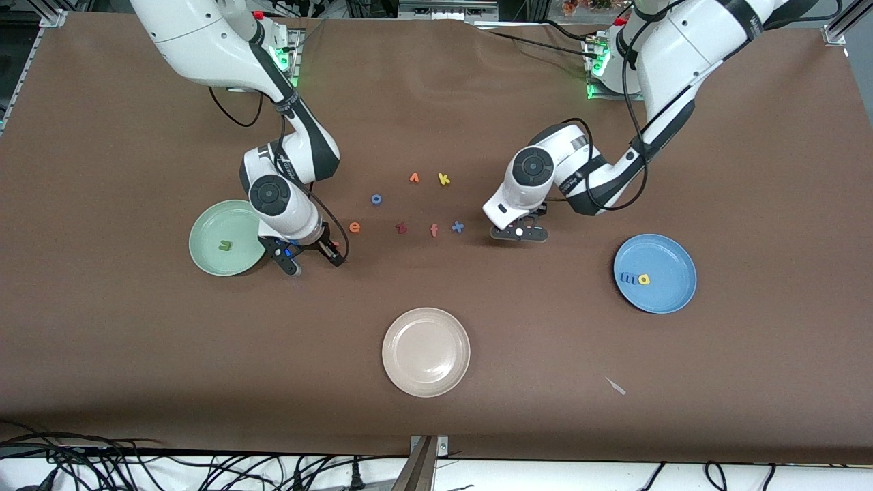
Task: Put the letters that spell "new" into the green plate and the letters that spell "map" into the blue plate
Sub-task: 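Place the P in the blue plate while the right gripper places the W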
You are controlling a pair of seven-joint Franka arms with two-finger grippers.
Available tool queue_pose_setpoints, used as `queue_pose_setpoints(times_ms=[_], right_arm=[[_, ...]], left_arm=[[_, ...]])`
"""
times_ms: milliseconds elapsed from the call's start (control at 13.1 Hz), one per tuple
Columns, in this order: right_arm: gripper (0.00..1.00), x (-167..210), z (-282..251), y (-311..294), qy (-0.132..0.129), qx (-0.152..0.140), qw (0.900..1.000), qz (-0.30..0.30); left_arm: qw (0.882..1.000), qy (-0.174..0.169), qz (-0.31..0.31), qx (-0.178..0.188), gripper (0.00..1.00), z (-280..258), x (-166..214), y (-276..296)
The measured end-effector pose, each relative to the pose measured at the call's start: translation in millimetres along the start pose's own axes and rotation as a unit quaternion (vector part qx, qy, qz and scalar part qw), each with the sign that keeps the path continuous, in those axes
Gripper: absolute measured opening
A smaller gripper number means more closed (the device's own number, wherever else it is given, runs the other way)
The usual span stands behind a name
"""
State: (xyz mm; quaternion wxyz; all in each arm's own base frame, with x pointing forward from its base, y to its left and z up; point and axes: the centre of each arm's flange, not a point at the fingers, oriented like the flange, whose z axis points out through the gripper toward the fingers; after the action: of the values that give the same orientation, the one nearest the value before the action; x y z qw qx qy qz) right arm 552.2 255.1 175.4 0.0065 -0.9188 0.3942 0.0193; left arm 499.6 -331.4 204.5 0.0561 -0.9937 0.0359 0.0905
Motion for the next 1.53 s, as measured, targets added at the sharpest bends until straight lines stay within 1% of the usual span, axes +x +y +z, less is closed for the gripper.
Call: queue_pose_setpoints(times_ms=[76, 153, 229, 305, 381, 458, 534, 610, 763, 839, 992, 1144, 1221, 1373, 1526], right_arm=[[0.76, -2, 0, 0, -0.001, 0.000, 1.000, -0.001], [0.74, -3, 0, -1, -0.001, 0.000, 1.000, -0.002], [0.74, -4, 1, -1, -0.002, 0.000, 1.000, -0.003], [0.68, -4, 1, 0, -0.002, 0.000, 1.000, -0.003], [0.68, -4, 1, 0, -0.002, -0.001, 1.000, -0.003], [0.61, -4, 1, 0, -0.002, 0.000, 1.000, -0.003], [0.51, -5, 0, -1, -0.001, 0.002, 1.000, -0.004], [0.51, -5, 0, -1, -0.001, 0.002, 1.000, -0.004], [0.31, -6, -2, -2, -0.001, 0.004, 1.000, -0.005], [0.27, -6, -2, -2, -0.001, 0.004, 1.000, -0.005], [0.27, -6, -2, -2, -0.001, 0.004, 1.000, -0.005], [0.27, -6, -3, -2, -0.001, 0.003, 1.000, -0.005], [0.27, -6, -4, -2, -0.002, 0.000, 1.000, -0.006], [0.27, -4, -18, -5, -0.009, -0.019, 0.999, -0.024], [0.27, 9, -46, -3, -0.011, -0.037, 0.998, -0.057]], left_arm=[[1.000, -0.006, 0.013, 0.021, 0.28, -19, 11, -9], [0.999, -0.010, 0.033, 0.035, 0.28, -37, 23, -22], [0.998, -0.015, 0.049, 0.040, 0.28, -48, 33, -38], [0.997, -0.019, 0.065, 0.040, 0.28, -54, 45, -61], [0.996, -0.020, 0.082, 0.035, 0.28, -58, 57, -87], [0.994, -0.020, 0.099, 0.029, 0.28, -61, 70, -115], [0.993, -0.019, 0.118, 0.024, 0.28, -63, 80, -142], [0.990, -0.019, 0.138, 0.019, 0.28, -65, 89, -169], [0.985, -0.021, 0.168, 0.021, 0.28, -60, 103, -219], [0.982, -0.022, 0.183, 0.034, 0.28, -55, 109, -240], [0.976, -0.026, 0.212, 0.053, 0.28, -41, 120, -267], [0.973, -0.021, 0.223, 0.051, 0.29, -27, 128, -276], [0.972, -0.020, 0.228, 0.049, 0.35, -21, 130, -279], [0.971, -0.018, 0.233, 0.048, 0.56, -21, 132, -279], [0.971, -0.007, 0.235, 0.048, 0.78, -33, 135, -275]])
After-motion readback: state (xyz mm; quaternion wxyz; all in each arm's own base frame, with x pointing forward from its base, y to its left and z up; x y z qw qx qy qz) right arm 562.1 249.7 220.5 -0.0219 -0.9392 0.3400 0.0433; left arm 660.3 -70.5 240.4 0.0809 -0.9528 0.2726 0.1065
